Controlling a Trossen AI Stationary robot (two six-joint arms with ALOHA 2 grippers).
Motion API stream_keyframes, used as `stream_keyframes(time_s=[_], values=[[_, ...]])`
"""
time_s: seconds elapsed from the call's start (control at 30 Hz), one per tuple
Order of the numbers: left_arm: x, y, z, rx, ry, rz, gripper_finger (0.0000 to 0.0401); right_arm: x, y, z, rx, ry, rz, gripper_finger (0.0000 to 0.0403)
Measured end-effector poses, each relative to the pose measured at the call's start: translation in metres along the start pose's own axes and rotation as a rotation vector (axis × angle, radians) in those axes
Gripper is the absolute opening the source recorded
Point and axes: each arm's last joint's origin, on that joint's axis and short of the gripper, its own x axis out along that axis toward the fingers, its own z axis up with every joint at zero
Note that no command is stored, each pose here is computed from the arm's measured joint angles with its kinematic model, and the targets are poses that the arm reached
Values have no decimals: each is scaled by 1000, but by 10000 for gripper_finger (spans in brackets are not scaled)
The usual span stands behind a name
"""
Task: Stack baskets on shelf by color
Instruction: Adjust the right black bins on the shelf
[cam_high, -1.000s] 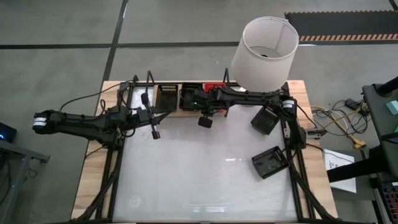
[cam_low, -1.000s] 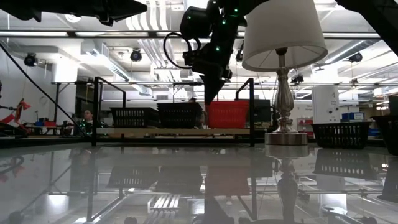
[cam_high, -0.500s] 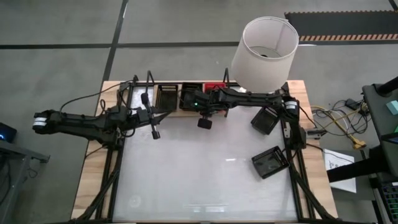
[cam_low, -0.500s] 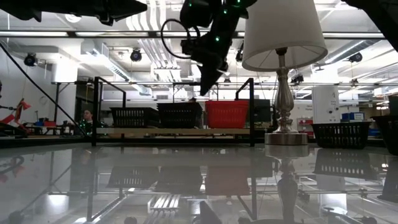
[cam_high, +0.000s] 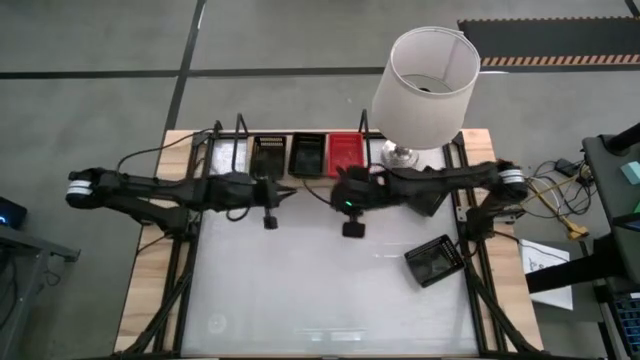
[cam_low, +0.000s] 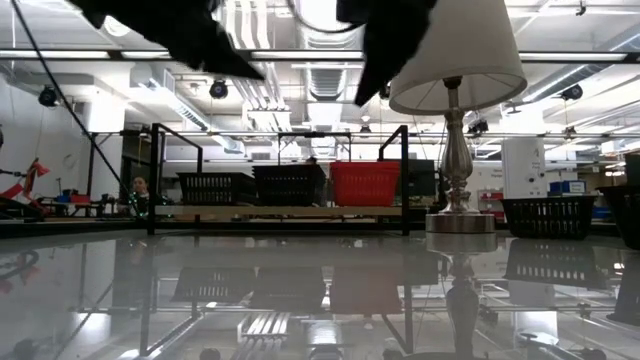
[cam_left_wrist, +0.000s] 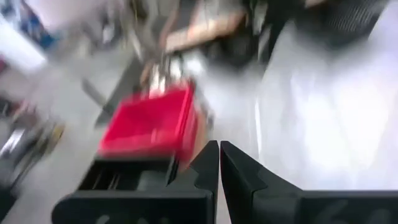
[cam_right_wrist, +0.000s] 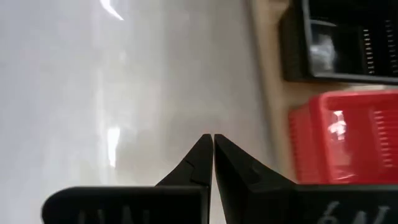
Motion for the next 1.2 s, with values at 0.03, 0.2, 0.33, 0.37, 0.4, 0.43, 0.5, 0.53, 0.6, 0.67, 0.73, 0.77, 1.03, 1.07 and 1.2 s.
stream_keyframes(time_s=[0.03, 0.2, 0.33, 0.37, 0.4, 0.43, 0.5, 0.53, 0.6, 0.67, 0.73, 0.77, 1.03, 1.07, 1.2], values=[[5, 1, -1, 17, 72, 15, 0, -5, 5, -7, 5, -23, 9, 9], [28, 15, -5, 81, 326, 108, 0, -26, 28, -39, 19, -117, 57, 9], [43, 29, -11, 125, 487, 102, 0, -39, 40, -59, 34, -193, 61, 9], [46, 33, -12, 129, 516, 103, 0, -42, 42, -64, 35, -205, 54, 9], [47, 37, -13, 140, 551, 101, 0, -43, 44, -69, 39, -216, 46, 9], [49, 41, -14, 153, 577, 101, 0, -45, 46, -73, 41, -228, 39, 9], [53, 48, -16, 180, 616, 101, 0, -49, 48, -80, 56, -251, 26, 9], [56, 51, -18, 189, 634, 101, 0, -50, 48, -84, 59, -256, 20, 9], [61, 56, -19, 203, 647, 103, 0, -50, 49, -90, 67, -263, 11, 9], [64, 58, -20, 203, 656, 102, 0, -48, 50, -95, 71, -266, 5, 9], [69, 60, -22, 203, 666, 102, 0, -46, 50, -98, 73, -267, 5, 9], [71, 59, -24, 208, 676, 96, 0, -45, 50, -98, 73, -266, 5, 9], [78, 58, -30, 228, 706, 78, 0, -41, 51, -100, 64, -251, 1, 9], [78, 58, -30, 226, 705, 79, 0, -41, 51, -100, 64, -252, 1, 9], [78, 58, -30, 221, 706, 81, 0, -41, 51, -100, 64, -252, 1, 9]])
